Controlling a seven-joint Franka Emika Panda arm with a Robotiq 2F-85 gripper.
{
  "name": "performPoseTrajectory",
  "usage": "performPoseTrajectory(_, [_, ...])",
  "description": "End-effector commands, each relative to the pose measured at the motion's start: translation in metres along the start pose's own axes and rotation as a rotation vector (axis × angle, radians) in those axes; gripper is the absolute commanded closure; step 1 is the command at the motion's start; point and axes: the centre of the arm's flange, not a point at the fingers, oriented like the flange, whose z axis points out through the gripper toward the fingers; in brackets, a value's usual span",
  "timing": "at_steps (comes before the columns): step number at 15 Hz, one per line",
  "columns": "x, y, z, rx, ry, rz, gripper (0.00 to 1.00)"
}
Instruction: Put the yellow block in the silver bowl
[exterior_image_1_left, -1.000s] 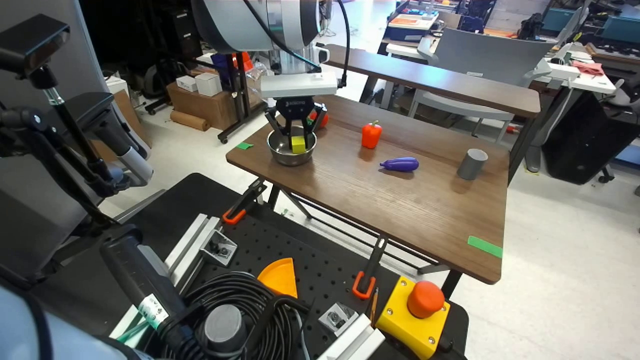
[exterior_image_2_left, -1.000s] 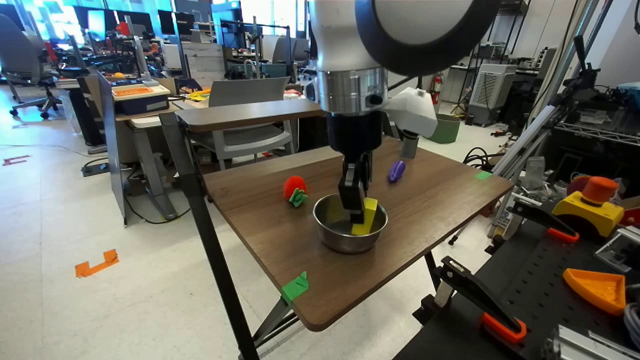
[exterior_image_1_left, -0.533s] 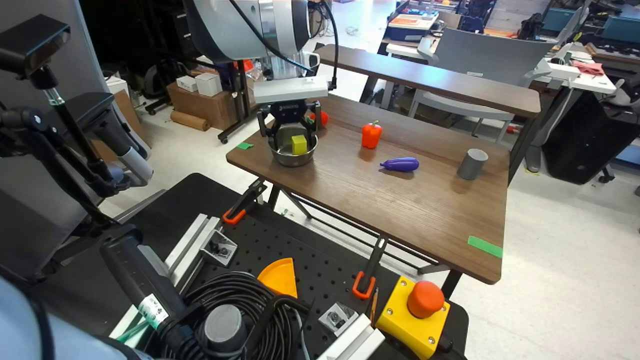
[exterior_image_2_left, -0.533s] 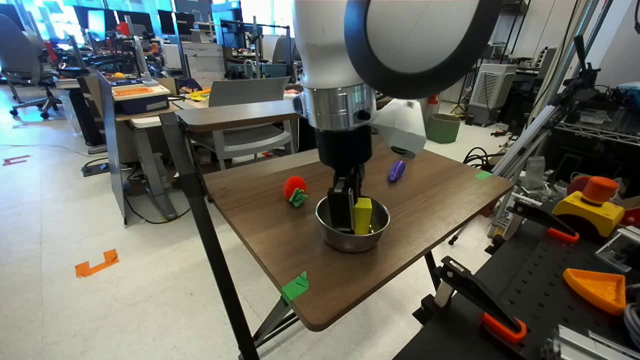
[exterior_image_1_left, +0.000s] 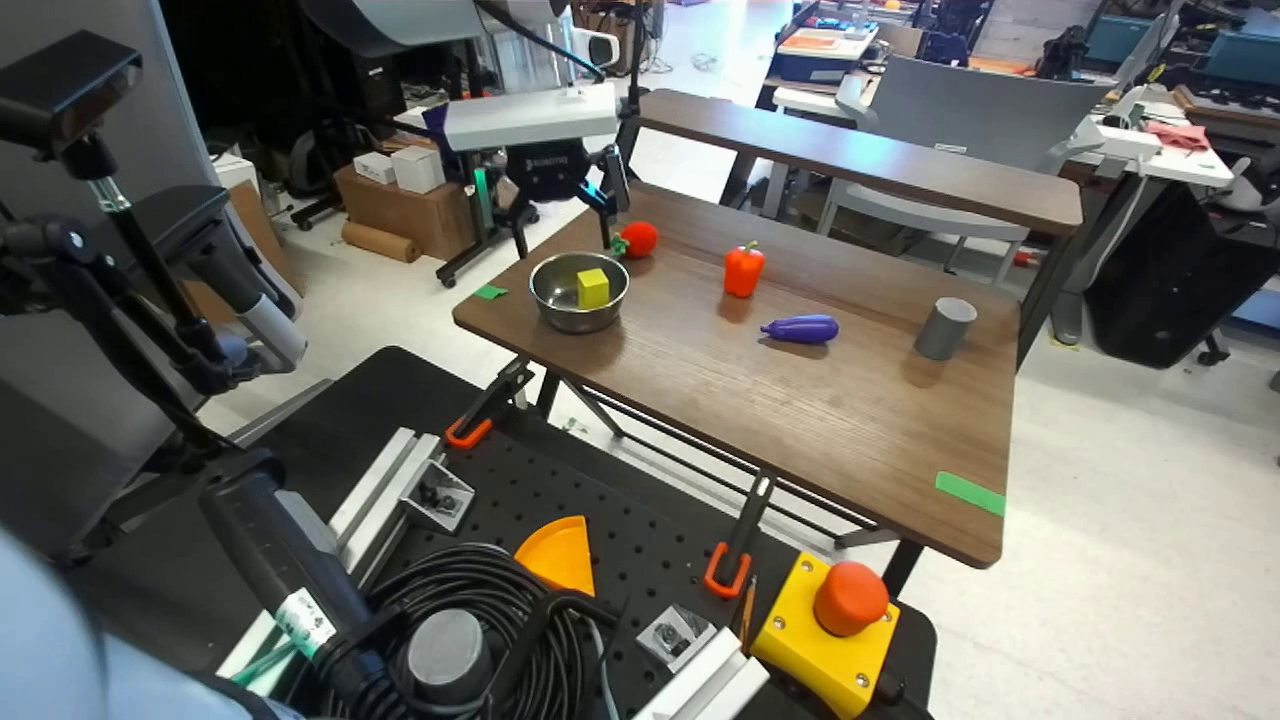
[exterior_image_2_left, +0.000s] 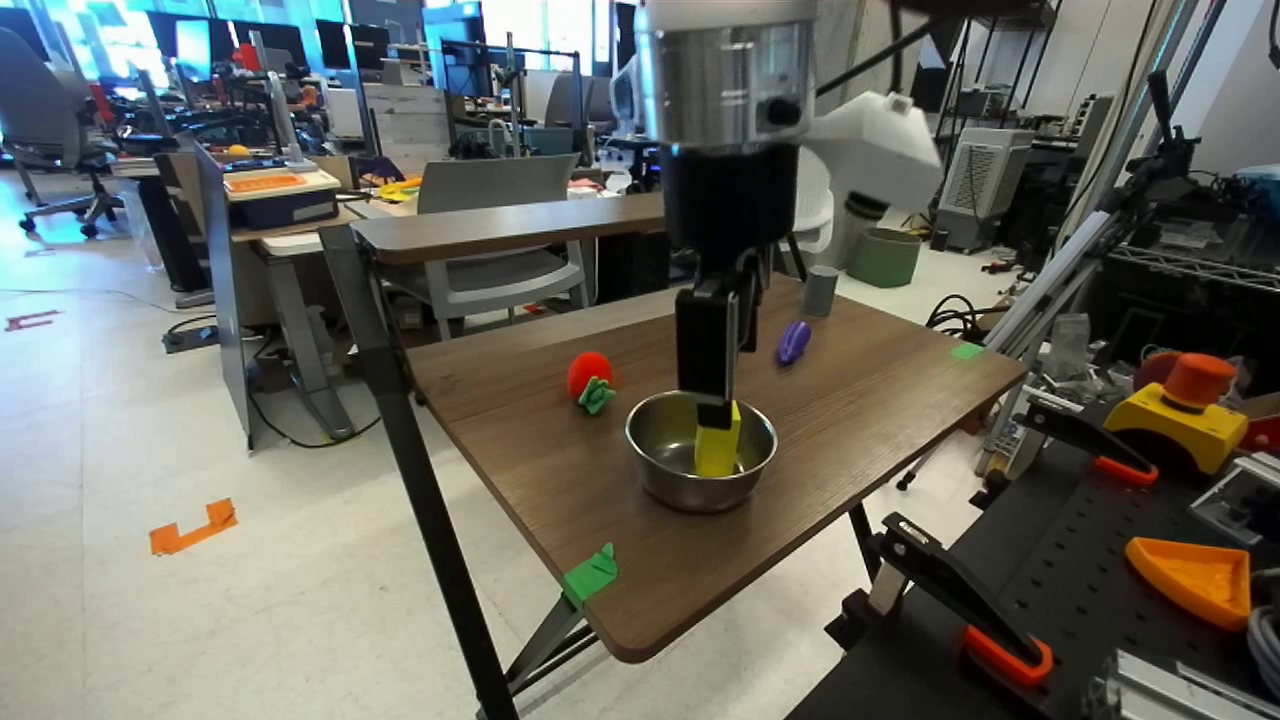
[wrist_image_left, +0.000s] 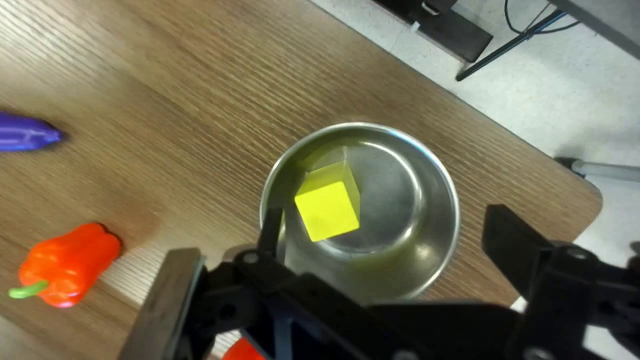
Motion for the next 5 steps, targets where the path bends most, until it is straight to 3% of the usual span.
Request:
performPoseTrajectory(1, [-0.011,0.003,-0.013,-0.002,0.013,0.052,0.0])
performPoseTrajectory(5, [-0.041,0.01,-0.039,-0.009,0.038,0.122,0.0])
